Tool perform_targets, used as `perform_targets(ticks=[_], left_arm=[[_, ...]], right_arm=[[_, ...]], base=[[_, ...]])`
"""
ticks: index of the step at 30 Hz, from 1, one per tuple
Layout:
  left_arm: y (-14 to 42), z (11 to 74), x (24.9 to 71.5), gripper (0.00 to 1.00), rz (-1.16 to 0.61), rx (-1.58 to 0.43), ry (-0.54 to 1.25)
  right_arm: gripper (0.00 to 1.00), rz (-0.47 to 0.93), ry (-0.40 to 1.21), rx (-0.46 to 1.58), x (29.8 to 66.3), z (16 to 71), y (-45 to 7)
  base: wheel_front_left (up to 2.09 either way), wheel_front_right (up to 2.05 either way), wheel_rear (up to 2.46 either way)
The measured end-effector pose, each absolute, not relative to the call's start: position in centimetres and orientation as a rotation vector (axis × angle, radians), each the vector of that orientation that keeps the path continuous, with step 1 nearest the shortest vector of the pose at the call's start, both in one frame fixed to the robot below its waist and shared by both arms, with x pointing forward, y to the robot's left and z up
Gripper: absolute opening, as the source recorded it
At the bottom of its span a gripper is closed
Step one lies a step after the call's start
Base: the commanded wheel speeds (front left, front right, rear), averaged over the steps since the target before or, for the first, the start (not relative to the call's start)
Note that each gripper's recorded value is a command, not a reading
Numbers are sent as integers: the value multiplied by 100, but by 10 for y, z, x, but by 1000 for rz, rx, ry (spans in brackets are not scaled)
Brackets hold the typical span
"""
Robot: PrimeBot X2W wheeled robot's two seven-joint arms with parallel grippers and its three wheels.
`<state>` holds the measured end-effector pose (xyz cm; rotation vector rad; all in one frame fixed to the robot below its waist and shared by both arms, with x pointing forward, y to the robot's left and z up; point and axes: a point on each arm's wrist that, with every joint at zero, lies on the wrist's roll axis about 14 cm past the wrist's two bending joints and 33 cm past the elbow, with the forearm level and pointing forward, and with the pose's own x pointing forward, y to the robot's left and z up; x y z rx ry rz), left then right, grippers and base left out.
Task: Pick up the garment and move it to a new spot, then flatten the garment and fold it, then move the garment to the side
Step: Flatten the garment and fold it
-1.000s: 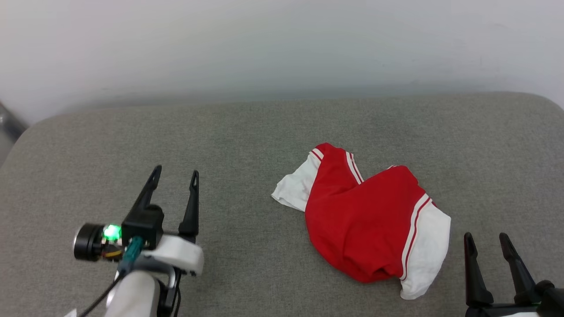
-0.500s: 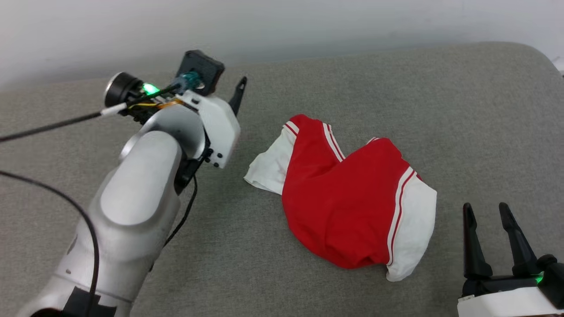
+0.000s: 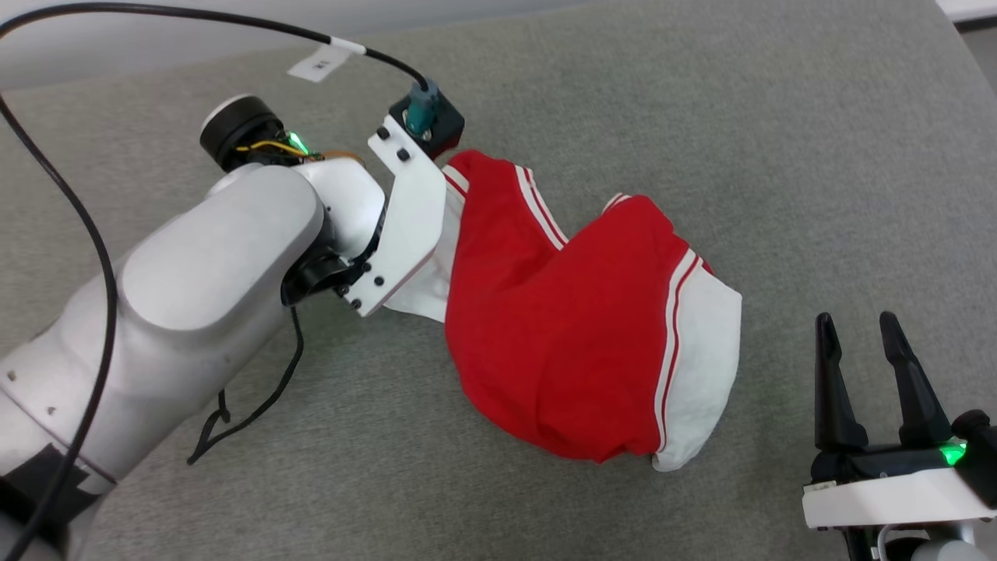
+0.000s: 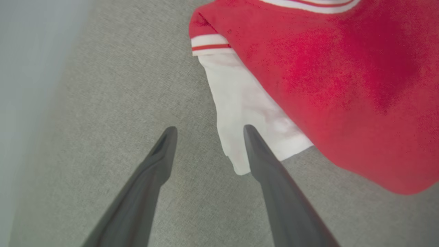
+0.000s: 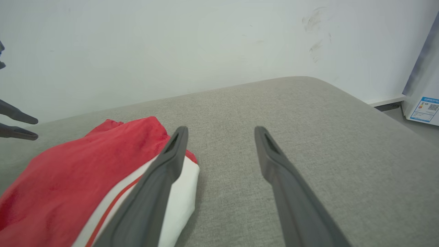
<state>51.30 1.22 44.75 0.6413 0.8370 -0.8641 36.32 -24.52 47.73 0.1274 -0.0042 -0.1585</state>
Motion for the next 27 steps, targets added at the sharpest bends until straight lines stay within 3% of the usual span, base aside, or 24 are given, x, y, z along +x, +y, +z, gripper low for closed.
perform_targets(ticks=[8, 16, 17, 18, 27], left_arm=[[23, 398, 497, 100, -943, 772, 1056], [25, 375, 488, 100, -977, 862, 1128], [25, 375, 488, 70, -979, 861, 1129], [25, 375, 486, 0, -983, 861, 1128], [38, 395, 472, 0, -980, 778, 1078]], right_arm=[[100, -196, 22, 122, 369, 468, -257], [100, -223, 46, 112, 370, 460, -265], [100, -224, 48, 111, 370, 460, -266], [100, -223, 49, 112, 371, 459, -265], [100, -175, 22, 116, 376, 467, -252]], base=[[0, 0, 0], [0, 0, 0], [0, 0, 0], [0, 0, 0], [0, 0, 0]])
